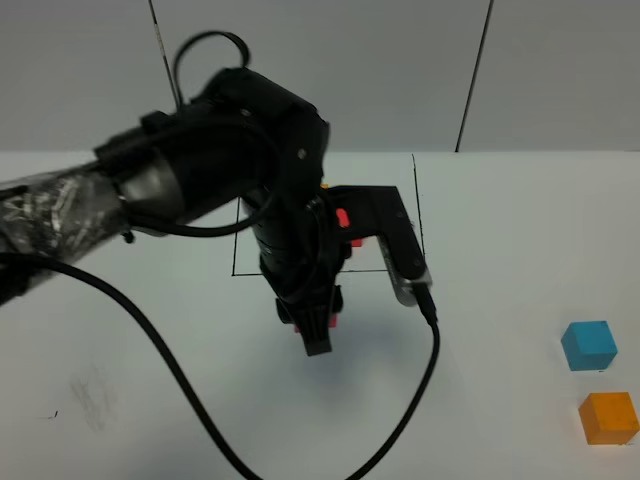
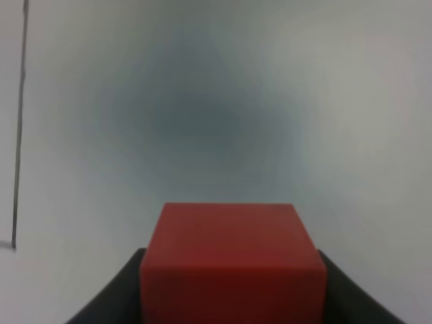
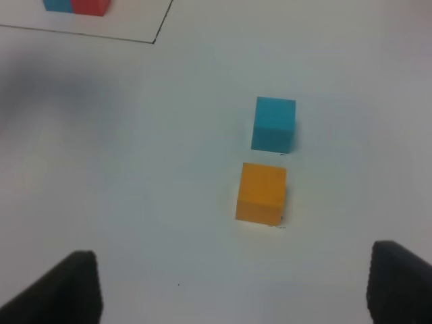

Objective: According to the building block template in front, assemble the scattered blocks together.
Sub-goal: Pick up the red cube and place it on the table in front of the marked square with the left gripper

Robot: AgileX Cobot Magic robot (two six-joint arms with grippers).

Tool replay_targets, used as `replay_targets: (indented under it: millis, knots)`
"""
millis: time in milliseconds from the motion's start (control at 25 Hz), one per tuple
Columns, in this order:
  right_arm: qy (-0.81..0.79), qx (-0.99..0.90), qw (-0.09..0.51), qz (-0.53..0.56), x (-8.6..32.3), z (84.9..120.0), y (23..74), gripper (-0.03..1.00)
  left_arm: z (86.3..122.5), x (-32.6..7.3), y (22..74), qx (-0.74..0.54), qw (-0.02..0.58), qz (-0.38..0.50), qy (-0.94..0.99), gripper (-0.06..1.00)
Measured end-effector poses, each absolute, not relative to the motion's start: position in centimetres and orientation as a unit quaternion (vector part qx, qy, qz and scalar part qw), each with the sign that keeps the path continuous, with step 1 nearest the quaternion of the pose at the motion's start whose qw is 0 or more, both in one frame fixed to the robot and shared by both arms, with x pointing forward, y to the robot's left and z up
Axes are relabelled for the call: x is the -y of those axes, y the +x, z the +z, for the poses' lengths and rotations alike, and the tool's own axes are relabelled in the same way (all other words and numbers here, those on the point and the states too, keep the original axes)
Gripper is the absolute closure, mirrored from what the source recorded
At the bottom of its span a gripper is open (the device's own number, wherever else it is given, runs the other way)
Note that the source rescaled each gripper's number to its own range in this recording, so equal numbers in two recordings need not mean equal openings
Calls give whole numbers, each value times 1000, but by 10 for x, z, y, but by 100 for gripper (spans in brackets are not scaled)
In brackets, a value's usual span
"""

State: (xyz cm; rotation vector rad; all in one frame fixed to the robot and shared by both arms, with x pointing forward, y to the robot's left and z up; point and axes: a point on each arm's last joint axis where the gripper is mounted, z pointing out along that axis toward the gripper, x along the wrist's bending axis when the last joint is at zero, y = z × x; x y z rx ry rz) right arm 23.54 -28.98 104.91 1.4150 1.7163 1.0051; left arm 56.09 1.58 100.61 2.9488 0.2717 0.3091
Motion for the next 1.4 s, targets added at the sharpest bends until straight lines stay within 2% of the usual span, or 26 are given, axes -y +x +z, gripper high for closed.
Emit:
replay_targets:
  millis: [320, 600, 960, 1240, 1400]
  knots:
    - [544, -660, 343, 387, 290, 1049, 235, 17, 926, 29, 557, -48, 108, 63, 991, 44]
    - [544, -660, 343, 387, 290, 1049, 235, 17, 886, 44, 546, -30, 91, 42, 994, 44]
    - [544, -660, 343, 387, 290, 1049, 235, 17, 887, 46, 549, -30, 101, 53, 993, 44]
    - [544, -660, 343, 387, 290, 1049, 235, 17, 886, 38, 551, -39, 54, 64, 996, 44]
    - [544, -660, 343, 387, 290, 1049, 235, 17, 886, 37, 551, -45, 49, 67, 996, 44]
